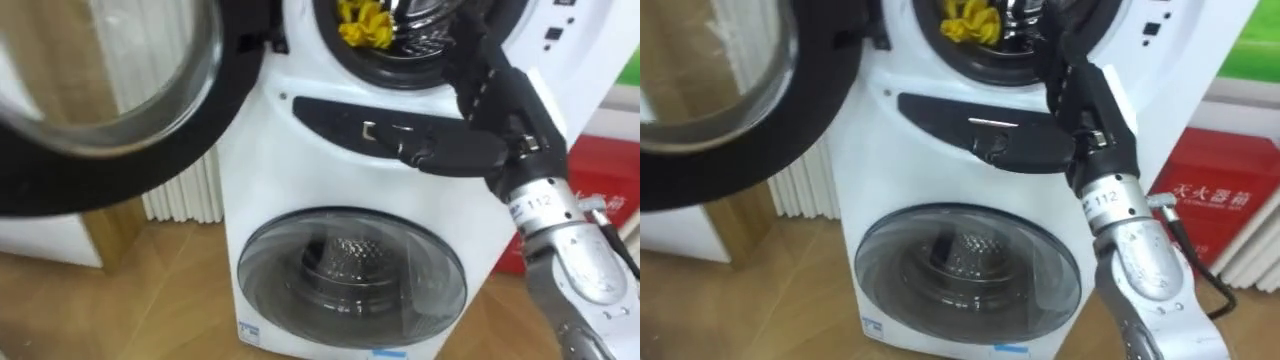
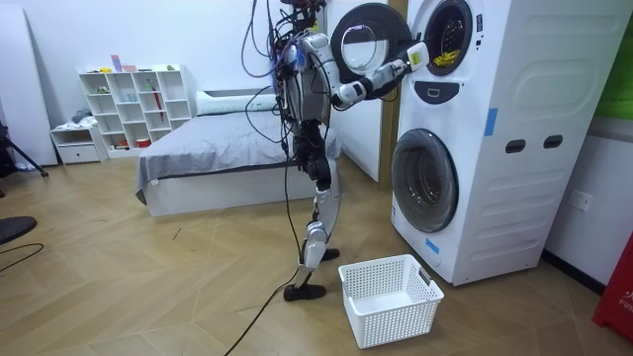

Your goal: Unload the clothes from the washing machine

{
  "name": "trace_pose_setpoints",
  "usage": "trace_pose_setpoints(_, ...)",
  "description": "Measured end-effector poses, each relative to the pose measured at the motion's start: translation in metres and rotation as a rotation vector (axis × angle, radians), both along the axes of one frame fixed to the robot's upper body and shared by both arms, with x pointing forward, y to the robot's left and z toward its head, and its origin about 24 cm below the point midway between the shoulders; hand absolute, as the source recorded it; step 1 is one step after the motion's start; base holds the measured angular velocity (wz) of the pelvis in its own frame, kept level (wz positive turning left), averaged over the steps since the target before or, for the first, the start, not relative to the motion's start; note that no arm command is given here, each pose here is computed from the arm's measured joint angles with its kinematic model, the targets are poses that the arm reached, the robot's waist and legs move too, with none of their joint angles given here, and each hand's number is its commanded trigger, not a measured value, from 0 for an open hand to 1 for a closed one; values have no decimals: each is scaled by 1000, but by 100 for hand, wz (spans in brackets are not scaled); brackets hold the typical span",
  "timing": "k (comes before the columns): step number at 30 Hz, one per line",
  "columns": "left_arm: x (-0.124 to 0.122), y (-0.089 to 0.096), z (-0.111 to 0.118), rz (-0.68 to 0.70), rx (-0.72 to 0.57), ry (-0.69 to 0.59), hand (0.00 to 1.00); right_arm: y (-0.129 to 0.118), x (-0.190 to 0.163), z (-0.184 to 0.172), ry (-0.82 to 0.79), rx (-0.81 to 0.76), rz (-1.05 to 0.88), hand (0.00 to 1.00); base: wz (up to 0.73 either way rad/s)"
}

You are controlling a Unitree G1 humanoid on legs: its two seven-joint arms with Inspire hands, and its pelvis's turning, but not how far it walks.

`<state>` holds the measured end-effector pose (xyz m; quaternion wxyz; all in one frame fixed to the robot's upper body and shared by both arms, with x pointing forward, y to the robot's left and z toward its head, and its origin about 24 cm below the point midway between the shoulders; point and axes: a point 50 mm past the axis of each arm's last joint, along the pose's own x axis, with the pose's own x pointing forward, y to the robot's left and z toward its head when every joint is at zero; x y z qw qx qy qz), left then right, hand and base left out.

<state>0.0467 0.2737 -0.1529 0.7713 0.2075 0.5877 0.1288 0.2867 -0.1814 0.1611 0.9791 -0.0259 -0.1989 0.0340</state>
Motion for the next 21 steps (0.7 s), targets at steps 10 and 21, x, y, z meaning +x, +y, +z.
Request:
trace_pose_setpoints(10,51,-2,11,-61,-5,-157,0,-5,-1,-4,2,-62,-57,0,-10)
trace_pose_setpoints(21,27,-3,4,-39,18,-82,0,-3,2,5,-23,-37,-35,0,8)
